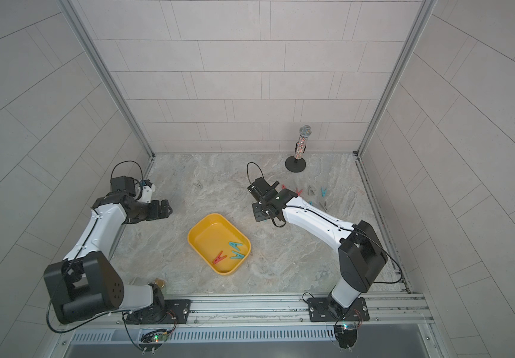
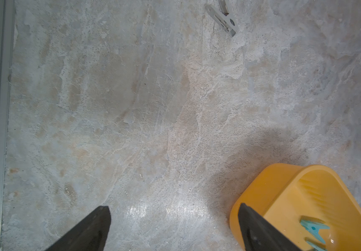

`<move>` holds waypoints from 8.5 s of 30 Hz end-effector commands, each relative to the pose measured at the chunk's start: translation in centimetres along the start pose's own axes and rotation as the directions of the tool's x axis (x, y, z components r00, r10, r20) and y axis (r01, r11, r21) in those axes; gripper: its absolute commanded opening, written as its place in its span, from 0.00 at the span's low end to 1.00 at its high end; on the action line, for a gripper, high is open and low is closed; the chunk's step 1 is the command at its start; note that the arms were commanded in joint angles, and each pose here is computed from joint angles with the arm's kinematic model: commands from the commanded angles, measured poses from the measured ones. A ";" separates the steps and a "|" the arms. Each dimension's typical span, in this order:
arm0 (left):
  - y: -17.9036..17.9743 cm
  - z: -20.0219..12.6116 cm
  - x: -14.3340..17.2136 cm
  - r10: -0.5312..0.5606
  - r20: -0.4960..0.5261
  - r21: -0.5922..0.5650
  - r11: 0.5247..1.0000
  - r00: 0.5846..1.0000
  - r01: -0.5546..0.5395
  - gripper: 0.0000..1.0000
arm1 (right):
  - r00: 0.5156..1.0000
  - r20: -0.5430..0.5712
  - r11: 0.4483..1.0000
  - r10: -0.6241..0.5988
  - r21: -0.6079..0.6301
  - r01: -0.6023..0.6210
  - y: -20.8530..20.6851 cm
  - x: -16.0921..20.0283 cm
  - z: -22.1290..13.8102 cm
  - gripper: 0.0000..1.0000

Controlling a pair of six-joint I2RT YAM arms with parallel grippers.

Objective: Take the clothespins out of the storage box
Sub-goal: Place the clothespin at the center of the board, then pick up the clothespin from the center of the board.

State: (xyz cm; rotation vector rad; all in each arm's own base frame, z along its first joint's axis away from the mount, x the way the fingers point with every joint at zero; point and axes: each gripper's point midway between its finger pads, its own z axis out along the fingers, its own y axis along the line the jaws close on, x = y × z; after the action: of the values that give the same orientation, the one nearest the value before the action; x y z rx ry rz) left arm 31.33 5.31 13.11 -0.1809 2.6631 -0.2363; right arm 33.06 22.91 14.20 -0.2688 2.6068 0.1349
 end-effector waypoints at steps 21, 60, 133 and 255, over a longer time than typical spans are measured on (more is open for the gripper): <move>0.1 -0.7 -0.5 -0.001 0.020 -0.006 1.000 1.000 0.001 1.00 | 0.969 -0.187 0.944 0.163 0.316 -0.097 -5.0 3.9 8.6 0.00; 0.1 -2.3 -1.9 0.035 0.079 -0.047 0.998 0.996 -0.031 1.00 | 0.990 0.037 0.978 0.133 0.156 -0.137 -3.6 -1.0 1.3 0.19; -7.6 20.9 -10.8 -0.260 -0.155 -0.210 0.951 0.953 0.225 0.57 | 0.968 0.197 0.970 0.156 0.156 -0.188 -6.6 -0.1 -4.7 0.19; -21.0 1.2 2.2 0.482 -0.059 0.456 0.792 0.874 -0.406 0.10 | 0.809 -0.252 0.360 0.532 -0.797 -0.485 14.2 -6.5 -1.2 0.32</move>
State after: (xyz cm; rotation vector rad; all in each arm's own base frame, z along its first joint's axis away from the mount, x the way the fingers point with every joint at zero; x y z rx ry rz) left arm 32.48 -15.42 14.67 0.6415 2.6427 -0.6752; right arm 34.04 36.27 15.25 0.2799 2.3773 1.5196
